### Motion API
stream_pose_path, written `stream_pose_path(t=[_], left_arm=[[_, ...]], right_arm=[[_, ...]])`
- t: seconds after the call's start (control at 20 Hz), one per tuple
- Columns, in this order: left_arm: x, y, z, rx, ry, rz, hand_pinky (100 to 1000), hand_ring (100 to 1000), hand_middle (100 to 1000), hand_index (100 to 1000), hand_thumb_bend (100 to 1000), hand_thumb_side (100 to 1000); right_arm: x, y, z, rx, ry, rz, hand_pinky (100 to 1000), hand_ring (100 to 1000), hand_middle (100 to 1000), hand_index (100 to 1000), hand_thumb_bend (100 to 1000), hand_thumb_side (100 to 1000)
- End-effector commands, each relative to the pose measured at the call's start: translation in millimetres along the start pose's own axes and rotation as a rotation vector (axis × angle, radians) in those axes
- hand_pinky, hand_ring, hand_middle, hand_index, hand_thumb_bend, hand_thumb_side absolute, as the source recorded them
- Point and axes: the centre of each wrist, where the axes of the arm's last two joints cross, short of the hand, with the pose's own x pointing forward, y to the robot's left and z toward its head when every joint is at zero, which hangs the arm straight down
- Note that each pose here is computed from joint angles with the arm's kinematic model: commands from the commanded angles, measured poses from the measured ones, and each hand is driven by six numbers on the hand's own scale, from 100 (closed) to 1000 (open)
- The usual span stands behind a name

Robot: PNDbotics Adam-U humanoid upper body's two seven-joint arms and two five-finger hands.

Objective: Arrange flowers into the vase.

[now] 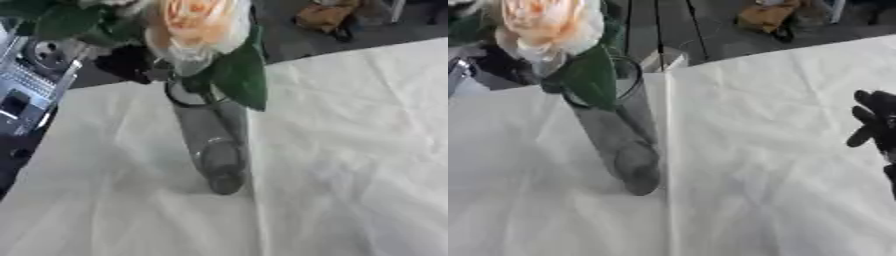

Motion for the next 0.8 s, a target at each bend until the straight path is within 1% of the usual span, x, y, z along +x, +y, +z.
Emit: stream_pose_path(t=[0.05, 0.35, 0.8], left_arm=[[-5, 15.2, 10, -0.009, 0.025, 0.005, 939, 920, 916, 1000, 759, 1000], [-10, 17.8, 14, -0.073, 0.062, 0.029, 946, 923, 921, 1000, 765, 1000], [-15, 18.8, 22, -0.116, 0.098, 0.034, 956, 928, 929, 1000, 787, 1000]], right_arm=[[7, -3.0, -5, 0.016, -0.022, 0.016, 1000, 1000, 504, 918, 100, 1000], [7, -3.7, -4, 0.014, -0.018, 0.017, 1000, 1000, 504, 918, 100, 1000], [6, -3.6, -3, 0.012, -0.012, 0.016, 1000, 1000, 503, 918, 100, 1000]])
